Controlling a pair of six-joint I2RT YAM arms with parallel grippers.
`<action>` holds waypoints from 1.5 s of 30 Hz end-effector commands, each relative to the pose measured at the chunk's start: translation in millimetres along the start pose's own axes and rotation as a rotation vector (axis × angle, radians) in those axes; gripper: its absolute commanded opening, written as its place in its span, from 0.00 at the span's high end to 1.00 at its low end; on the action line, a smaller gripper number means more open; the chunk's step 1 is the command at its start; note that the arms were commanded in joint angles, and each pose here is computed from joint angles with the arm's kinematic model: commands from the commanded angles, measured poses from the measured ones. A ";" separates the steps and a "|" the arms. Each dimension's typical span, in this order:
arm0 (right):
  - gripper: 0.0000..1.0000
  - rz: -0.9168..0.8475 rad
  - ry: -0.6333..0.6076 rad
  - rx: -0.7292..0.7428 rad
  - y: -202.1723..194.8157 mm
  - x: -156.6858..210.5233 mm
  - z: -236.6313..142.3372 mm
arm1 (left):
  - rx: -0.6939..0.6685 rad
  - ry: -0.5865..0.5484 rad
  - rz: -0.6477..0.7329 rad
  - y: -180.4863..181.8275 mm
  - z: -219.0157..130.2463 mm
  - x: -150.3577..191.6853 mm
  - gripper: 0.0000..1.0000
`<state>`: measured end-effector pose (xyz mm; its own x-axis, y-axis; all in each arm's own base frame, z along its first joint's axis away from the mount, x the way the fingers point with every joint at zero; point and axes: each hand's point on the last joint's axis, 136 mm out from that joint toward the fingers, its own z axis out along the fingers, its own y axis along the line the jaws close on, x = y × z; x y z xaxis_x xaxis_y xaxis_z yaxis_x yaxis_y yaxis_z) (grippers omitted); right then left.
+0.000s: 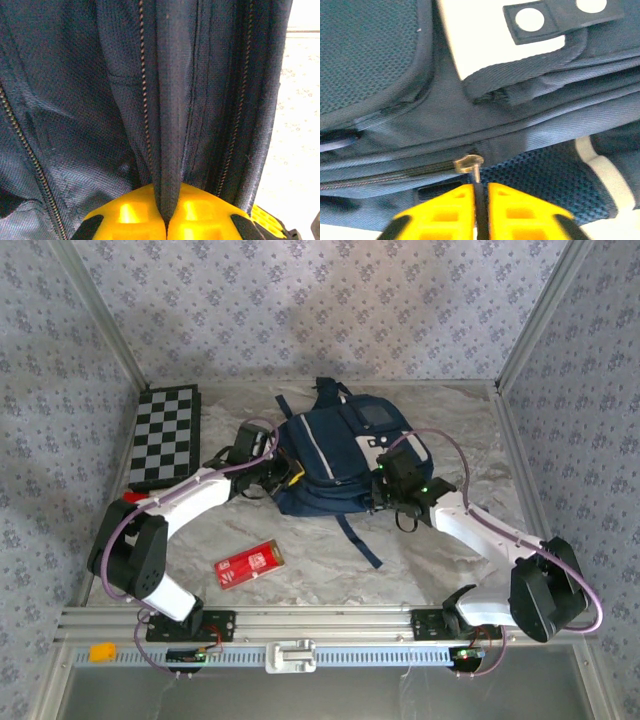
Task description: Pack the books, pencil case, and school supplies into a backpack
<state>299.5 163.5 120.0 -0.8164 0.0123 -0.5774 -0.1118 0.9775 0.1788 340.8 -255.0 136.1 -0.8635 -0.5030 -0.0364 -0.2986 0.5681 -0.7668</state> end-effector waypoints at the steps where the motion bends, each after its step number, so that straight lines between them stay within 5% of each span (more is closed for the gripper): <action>1: 0.71 0.019 0.014 0.020 -8.3 1.4 -15.9 | -0.025 -0.108 0.019 -2.7 -17.0 -30.5 1.00; 7: 0.54 0.173 -0.014 -0.244 29.1 -24.2 -21.5 | -0.031 -0.115 0.064 -5.0 -20.1 -18.6 0.82; 20: 0.54 0.382 -0.017 -0.330 46.7 -70.5 25.9 | -0.183 -0.265 0.227 0.9 -58.2 -10.9 0.52; 36: 0.98 0.399 -0.011 -0.451 69.5 -87.4 31.5 | -0.293 -0.320 0.596 -25.8 -55.3 16.5 0.10; 39: 1.00 0.415 -0.029 -0.469 72.0 -92.2 21.4 | -0.301 -0.338 0.663 -32.3 -50.9 27.3 0.00; 45: 1.00 0.475 -0.052 -0.508 75.5 -99.6 10.5 | -0.337 -0.369 0.708 -39.6 -40.0 43.7 0.00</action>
<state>373.7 229.5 144.7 -0.8460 0.3912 -0.3622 0.0344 0.7180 0.6952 293.0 -271.1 181.7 -0.7574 -0.1196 -0.6419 0.1134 0.9441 -0.3096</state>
